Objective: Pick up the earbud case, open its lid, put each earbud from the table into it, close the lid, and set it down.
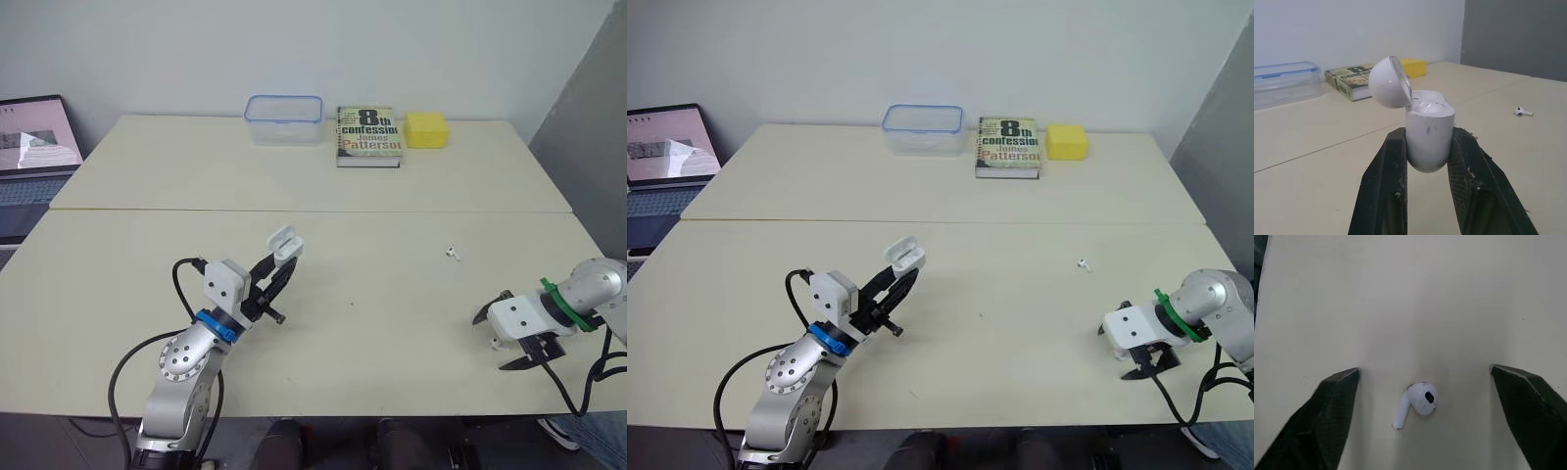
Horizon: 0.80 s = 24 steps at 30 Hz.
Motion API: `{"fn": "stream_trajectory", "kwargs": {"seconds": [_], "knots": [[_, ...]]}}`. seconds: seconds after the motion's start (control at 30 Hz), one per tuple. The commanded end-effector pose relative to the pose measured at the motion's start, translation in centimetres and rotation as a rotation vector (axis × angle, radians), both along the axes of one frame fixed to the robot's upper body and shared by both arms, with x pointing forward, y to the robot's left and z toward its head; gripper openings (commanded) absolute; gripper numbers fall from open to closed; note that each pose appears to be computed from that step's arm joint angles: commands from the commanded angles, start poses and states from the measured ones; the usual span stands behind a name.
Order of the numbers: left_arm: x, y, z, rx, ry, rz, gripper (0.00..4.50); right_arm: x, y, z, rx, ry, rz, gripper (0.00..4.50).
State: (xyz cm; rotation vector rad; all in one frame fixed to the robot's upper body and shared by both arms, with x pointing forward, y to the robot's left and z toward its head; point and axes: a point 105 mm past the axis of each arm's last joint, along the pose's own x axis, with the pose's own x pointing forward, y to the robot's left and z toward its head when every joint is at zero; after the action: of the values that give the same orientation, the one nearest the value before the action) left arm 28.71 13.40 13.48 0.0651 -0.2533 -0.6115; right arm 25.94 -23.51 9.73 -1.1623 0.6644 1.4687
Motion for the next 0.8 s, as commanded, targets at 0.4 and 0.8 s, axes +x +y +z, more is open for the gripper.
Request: {"fn": "stream_trajectory", "kwargs": {"seconds": [0.4, 0.8], "knots": [[-0.4, -0.2, 0.3, 0.009, -0.030, 0.012, 0.75, -1.9, -1.2, 3.2, -0.045, -0.081, -0.392, 4.50], [-0.3, -0.2, 0.3, 0.027, -0.032, 0.020, 0.75, -0.3, -2.1, 0.5, -0.127, -0.141, -0.440, 4.50]]}}
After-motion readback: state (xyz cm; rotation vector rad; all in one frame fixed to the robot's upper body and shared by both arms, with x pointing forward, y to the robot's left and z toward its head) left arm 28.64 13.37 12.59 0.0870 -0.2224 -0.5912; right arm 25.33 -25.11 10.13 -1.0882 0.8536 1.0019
